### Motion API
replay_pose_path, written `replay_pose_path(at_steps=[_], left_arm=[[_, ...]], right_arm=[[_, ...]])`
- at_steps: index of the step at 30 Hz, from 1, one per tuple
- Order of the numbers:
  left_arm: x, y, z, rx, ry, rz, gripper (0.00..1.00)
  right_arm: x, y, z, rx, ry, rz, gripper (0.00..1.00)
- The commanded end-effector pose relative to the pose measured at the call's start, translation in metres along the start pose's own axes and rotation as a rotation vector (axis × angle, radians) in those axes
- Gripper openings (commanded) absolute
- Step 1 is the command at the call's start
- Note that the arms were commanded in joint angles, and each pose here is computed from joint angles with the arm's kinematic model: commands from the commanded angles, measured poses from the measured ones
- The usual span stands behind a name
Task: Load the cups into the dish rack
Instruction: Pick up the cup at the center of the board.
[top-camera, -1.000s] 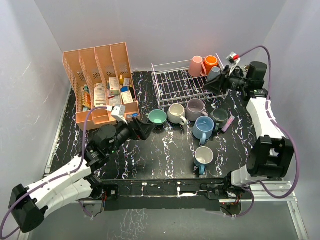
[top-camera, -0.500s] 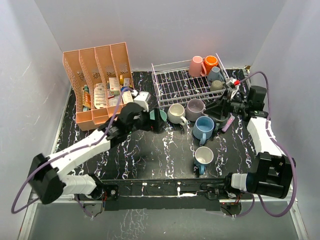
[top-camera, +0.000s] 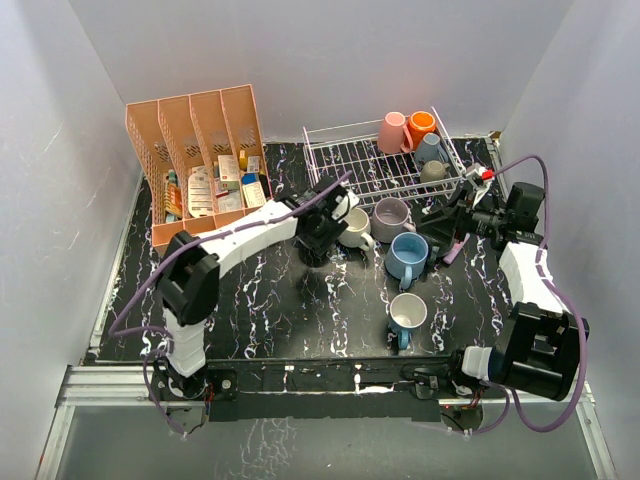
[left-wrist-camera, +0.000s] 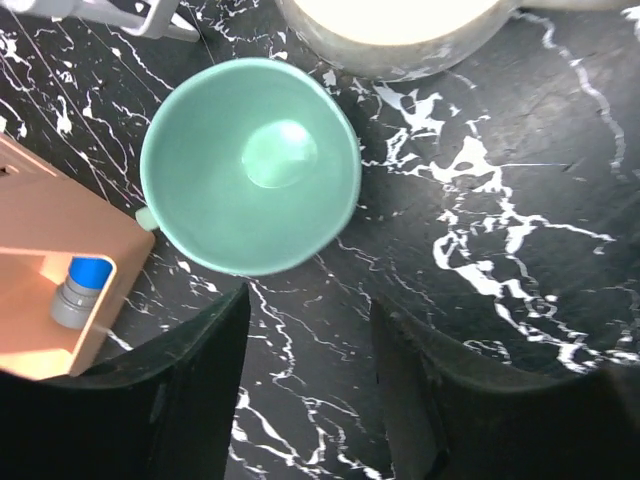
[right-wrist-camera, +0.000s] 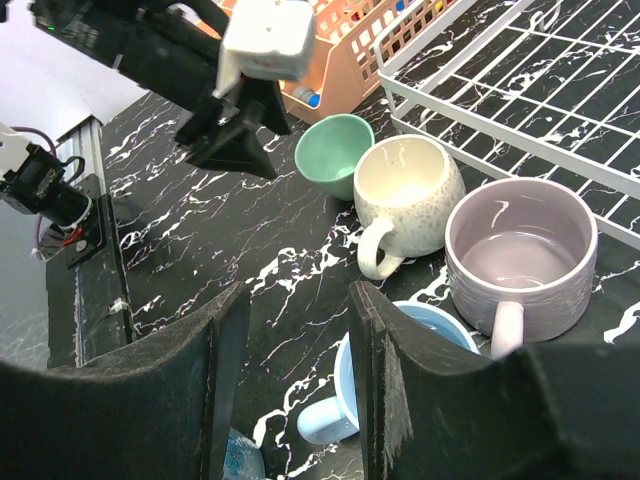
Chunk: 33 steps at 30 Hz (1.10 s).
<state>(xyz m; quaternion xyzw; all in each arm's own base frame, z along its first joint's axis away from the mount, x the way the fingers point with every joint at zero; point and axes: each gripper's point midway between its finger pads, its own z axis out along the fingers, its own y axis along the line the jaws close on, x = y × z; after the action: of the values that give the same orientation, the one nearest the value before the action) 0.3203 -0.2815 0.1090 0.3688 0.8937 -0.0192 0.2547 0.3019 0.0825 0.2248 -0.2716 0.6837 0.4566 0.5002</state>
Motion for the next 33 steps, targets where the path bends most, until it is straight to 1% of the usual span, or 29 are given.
replay_pose_path(at_steps=[1,4,9,17,20,24,33], left_arm=[[0.01,0.015,-0.005,-0.023,0.13,0.174,0.47],[0.004,0.011,0.003,0.003,0.143,0.205,0.46],[-0.011,0.004,0.01,0.042,0.109,0.231,0.47],[-0.013,-0.002,0.03,0.068,0.114,0.247,0.46],[-0.015,-0.003,0.034,0.07,0.111,0.248,0.45],[-0.015,-0.007,0.039,0.089,0.111,0.246,0.39],[-0.007,-0.011,0.05,0.103,0.127,0.237,0.35]], right_arm=[[-0.006,-0.002,-0.001,0.001,-0.011,-0.063,0.47],[-0.006,-0.003,-0.001,0.007,-0.01,-0.063,0.47],[-0.005,-0.004,-0.001,0.012,-0.009,-0.06,0.47],[-0.005,-0.004,-0.001,0.017,-0.009,-0.064,0.47],[-0.004,-0.004,-0.001,0.018,-0.009,-0.064,0.48],[-0.004,-0.004,-0.001,0.019,-0.009,-0.065,0.48],[-0.004,-0.004,-0.001,0.019,-0.008,-0.066,0.48]])
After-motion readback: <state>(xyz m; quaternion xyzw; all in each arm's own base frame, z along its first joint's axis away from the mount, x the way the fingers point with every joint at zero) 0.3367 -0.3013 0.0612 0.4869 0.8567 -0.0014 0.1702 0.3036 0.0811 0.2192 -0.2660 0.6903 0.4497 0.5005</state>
